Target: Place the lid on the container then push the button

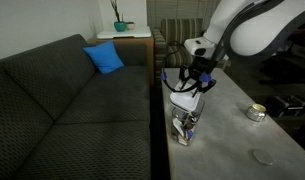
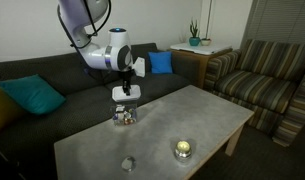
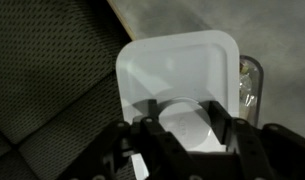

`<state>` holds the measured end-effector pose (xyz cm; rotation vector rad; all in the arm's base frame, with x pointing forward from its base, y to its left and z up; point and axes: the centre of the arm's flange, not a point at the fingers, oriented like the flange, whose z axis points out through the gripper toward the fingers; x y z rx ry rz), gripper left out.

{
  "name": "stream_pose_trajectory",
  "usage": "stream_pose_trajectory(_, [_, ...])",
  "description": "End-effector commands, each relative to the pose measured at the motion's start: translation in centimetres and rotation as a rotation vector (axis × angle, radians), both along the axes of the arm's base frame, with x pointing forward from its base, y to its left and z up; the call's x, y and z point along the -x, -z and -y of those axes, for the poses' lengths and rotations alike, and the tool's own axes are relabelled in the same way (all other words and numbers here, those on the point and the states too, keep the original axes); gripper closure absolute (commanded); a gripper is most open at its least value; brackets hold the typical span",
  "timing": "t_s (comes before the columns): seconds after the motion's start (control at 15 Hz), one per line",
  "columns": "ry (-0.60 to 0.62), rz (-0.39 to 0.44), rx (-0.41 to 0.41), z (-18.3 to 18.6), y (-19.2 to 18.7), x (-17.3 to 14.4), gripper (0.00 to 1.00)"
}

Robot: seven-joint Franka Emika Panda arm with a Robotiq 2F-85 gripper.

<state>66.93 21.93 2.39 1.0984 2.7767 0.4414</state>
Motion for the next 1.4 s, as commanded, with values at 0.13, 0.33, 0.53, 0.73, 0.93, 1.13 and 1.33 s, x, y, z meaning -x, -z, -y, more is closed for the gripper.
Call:
stream_pose_trajectory(0.13, [-0.076,-0.082,0.033,-0.2,-0.5,-0.2,0.72])
stream_pose_trajectory(0.33, [-0.032,-0.09,0.063,-0.6,-0.3,0.3,0.72])
stream_pose_trajectory(0.53, [0.0,-0.091,0.1,-0.8,-0.3,0.7,0.72])
stream_pose_trajectory(0.73, [0.022,-0.097,0.124,-1.0,-0.3,0.9,0.72])
stream_pose_trajectory(0.93, [0.024,-0.114,0.133,-1.2,-0.3,1.3,0.72])
stream_pose_trajectory(1.13, [0.022,-0.126,0.136,-1.3,-0.4,1.7,0.72])
stream_pose_trajectory(1.33, [0.022,-0.134,0.134,-1.3,-0.4,1.9,0.72])
